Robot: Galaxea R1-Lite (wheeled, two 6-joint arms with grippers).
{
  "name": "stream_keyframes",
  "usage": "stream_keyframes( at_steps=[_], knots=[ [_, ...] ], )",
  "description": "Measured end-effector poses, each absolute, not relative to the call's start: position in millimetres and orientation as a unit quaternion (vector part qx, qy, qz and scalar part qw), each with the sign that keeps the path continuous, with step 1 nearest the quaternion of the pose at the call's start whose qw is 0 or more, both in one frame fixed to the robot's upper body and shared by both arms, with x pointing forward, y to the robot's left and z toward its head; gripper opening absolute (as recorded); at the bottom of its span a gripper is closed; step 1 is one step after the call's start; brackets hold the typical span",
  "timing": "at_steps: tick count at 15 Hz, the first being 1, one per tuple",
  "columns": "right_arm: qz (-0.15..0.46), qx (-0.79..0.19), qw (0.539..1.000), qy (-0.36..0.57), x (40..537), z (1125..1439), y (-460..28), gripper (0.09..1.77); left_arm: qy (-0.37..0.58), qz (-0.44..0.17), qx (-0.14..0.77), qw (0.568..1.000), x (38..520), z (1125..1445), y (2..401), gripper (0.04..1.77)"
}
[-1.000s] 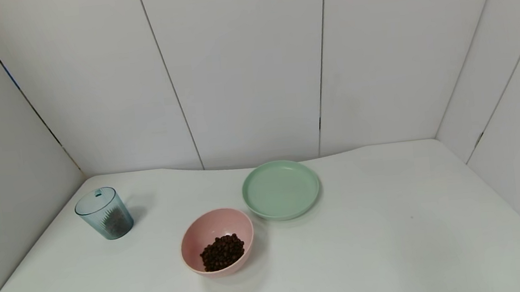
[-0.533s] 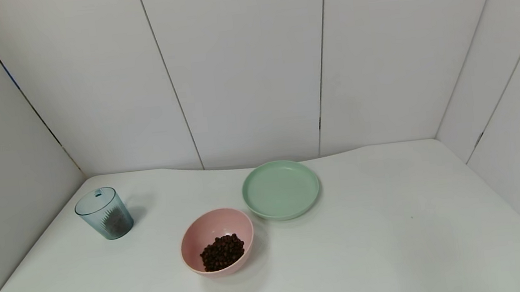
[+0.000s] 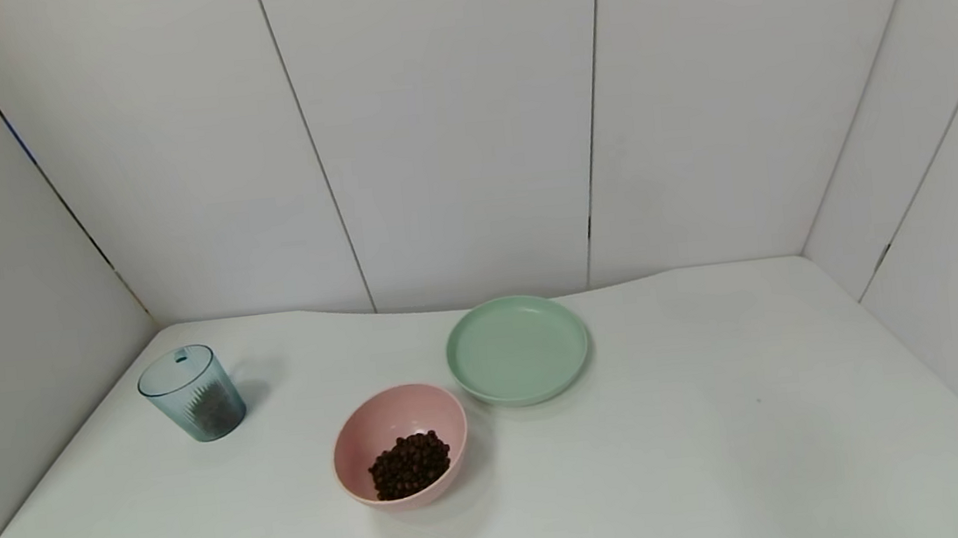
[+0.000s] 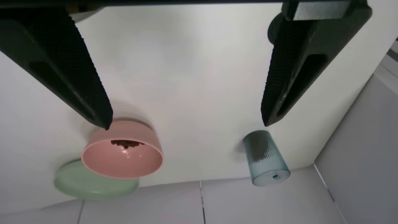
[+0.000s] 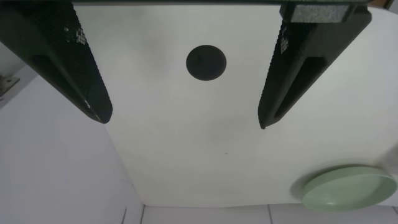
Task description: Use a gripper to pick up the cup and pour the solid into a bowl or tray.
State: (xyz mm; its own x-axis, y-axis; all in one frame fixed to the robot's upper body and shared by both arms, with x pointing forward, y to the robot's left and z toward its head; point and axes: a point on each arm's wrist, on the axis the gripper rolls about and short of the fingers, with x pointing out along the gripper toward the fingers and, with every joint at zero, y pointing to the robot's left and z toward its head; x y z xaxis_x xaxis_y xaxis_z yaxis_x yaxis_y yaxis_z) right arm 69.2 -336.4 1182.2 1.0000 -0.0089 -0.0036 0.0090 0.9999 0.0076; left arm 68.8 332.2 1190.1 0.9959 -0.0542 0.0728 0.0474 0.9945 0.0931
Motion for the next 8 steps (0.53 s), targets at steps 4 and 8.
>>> stream_keyframes(
  at_steps=[4,8],
  knots=[
    [-0.004,0.004,1.0,0.002,69.2,1182.2,-336.4,1.71,-0.003,-0.02,0.04,0.999,69.1,1182.9,332.5,1.72],
    [-0.004,0.004,1.0,0.002,69.2,1182.2,-336.4,1.71,-0.002,-0.011,0.033,0.999,69.1,1182.9,332.9,1.72]
  ],
)
